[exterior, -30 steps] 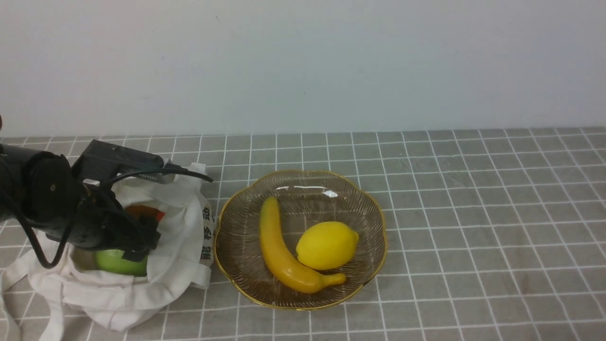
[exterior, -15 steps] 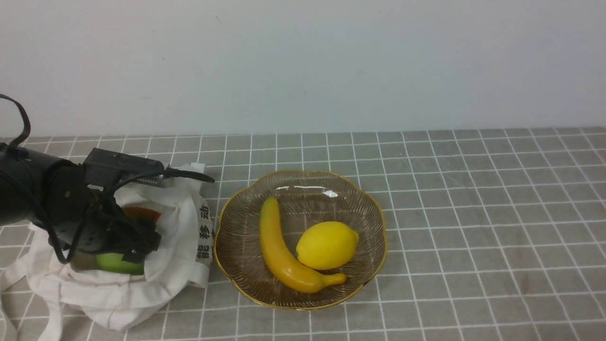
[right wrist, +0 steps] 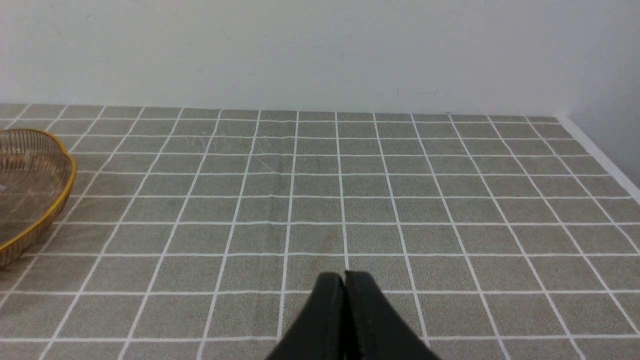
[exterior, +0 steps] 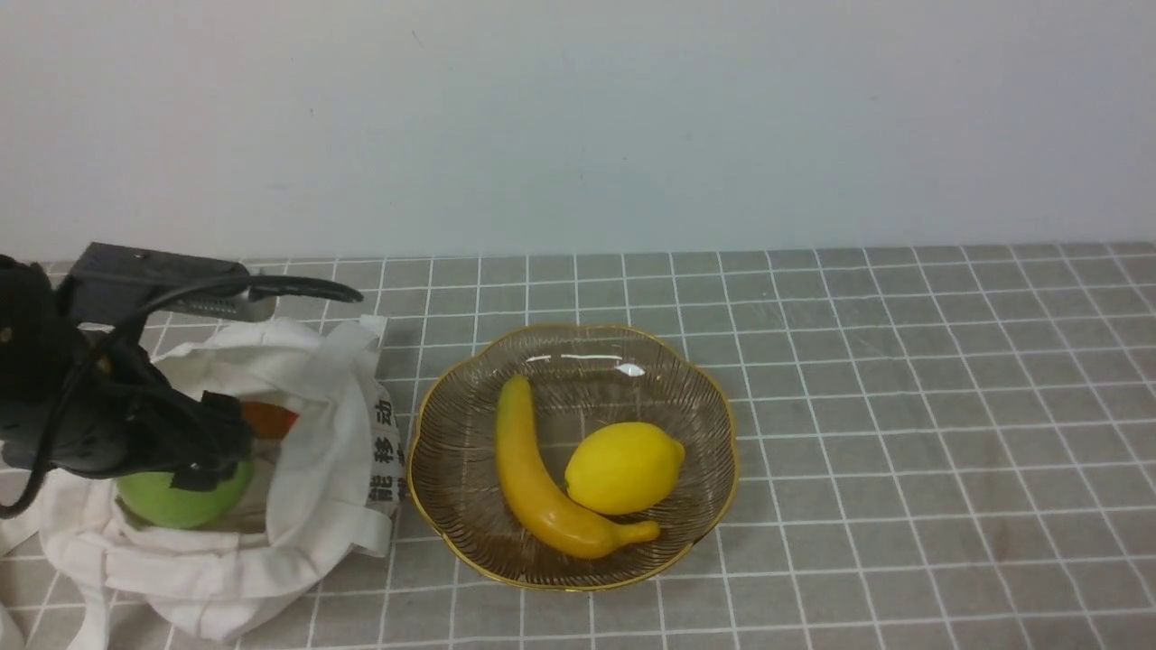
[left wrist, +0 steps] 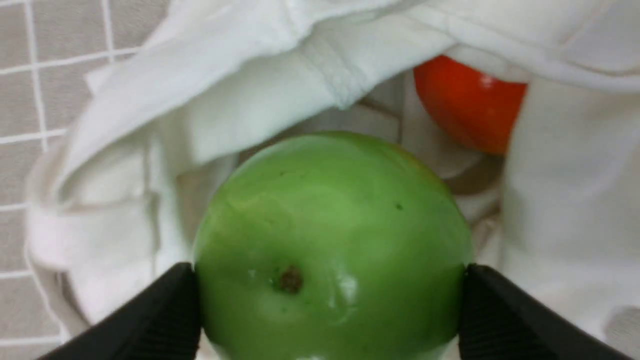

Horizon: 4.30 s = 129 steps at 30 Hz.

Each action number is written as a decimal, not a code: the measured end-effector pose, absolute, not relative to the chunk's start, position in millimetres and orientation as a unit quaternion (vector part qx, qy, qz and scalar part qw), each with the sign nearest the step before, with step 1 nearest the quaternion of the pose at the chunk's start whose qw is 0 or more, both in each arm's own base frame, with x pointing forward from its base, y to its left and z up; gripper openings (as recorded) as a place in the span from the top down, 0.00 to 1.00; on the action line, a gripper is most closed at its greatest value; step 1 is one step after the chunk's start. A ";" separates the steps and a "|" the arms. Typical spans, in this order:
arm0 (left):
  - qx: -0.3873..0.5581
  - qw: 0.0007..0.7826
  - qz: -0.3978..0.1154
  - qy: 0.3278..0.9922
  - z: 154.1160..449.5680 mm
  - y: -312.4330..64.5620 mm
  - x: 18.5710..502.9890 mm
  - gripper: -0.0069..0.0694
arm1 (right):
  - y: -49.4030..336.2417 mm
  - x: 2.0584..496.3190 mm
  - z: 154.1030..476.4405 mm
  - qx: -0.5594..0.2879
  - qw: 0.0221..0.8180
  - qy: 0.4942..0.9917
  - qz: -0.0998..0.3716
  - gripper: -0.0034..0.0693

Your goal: Take the fruit out of the bag on the grey coffee tablecloth and place them on the plate.

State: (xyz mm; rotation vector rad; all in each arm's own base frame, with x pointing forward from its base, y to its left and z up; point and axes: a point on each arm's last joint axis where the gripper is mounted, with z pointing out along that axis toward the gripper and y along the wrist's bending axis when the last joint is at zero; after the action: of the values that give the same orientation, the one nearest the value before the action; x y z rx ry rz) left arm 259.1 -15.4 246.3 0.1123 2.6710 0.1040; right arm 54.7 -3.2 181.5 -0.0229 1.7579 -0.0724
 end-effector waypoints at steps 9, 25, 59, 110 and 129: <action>0.031 0.308 -0.030 0.950 300.5 -23.0 212.7 0.12 | -3.2 54.7 181.5 -0.010 0.637 0.770 -0.032 0.97; 0.201 0.329 -0.194 0.902 274.9 -106.9 241.8 0.12 | -3.2 54.7 181.5 -0.010 0.637 0.770 -0.032 0.97; 0.148 0.319 -0.181 0.918 230.9 -121.8 298.1 0.08 | -3.2 54.7 181.5 -0.010 0.637 0.770 -0.032 0.97; 0.196 0.427 -0.202 0.859 359.5 -81.7 221.2 0.19 | -3.2 54.7 181.5 -0.010 0.637 0.770 -0.032 0.97; 0.241 0.499 -0.260 0.791 419.7 -65.6 91.2 0.88 | -3.2 54.7 181.5 -0.010 0.637 0.770 -0.032 0.97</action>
State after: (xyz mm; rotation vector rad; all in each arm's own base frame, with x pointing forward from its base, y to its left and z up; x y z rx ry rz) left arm 91.2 -65.6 419.7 0.5824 1.9143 -0.6290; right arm 54.7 -3.2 181.5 -0.0229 1.7579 -0.0724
